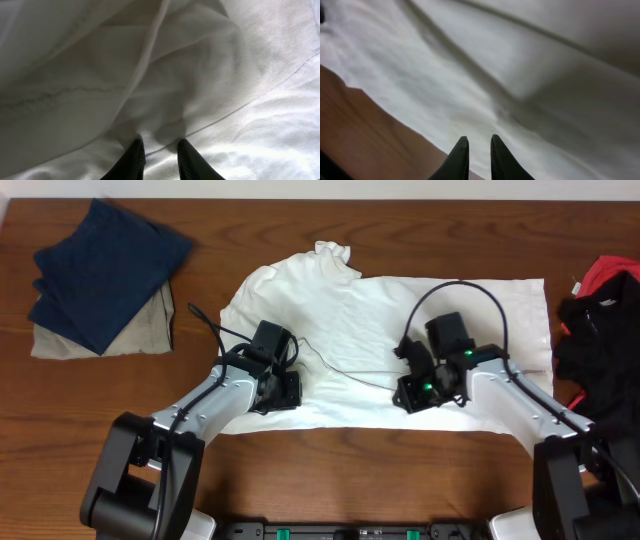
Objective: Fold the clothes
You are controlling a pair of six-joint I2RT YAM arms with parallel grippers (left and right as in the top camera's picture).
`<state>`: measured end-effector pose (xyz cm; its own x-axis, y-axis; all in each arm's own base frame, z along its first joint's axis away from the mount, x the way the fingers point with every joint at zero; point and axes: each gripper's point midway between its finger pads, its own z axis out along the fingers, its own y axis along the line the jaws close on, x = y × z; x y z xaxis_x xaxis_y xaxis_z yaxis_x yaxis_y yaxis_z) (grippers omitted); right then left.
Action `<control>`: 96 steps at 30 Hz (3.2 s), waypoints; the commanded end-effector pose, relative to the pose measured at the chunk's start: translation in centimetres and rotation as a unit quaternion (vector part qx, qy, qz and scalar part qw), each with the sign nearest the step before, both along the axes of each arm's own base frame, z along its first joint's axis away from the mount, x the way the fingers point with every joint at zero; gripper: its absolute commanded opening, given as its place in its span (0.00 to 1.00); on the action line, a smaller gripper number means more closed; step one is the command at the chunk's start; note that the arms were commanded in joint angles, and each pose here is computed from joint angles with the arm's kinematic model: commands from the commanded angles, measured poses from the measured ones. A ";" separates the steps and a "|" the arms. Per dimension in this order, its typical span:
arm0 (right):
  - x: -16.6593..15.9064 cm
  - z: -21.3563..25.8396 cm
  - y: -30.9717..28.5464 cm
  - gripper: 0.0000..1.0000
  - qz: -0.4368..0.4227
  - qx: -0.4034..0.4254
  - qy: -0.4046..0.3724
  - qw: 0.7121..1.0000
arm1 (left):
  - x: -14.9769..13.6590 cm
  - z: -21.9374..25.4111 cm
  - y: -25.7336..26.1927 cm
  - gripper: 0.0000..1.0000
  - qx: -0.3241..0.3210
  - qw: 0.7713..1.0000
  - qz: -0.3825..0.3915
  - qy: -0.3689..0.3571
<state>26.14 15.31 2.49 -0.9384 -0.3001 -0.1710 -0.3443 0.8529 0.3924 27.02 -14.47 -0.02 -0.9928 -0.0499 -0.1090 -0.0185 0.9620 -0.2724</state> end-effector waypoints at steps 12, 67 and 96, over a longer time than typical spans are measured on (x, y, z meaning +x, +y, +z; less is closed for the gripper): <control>0.5 -0.1 0.5 0.18 0.030 -0.048 -0.041 0.998 | -0.5 -1.0 0.3 0.25 0.009 1.000 0.001 0.014; 0.9 1.1 -6.2 0.53 0.004 -0.203 -0.083 0.976 | -0.5 -1.0 0.3 0.25 0.009 1.000 0.001 0.015; 7.8 0.1 -8.4 0.02 -0.090 -0.279 -0.190 0.937 | -0.5 -1.0 0.3 0.25 0.009 1.000 0.001 0.015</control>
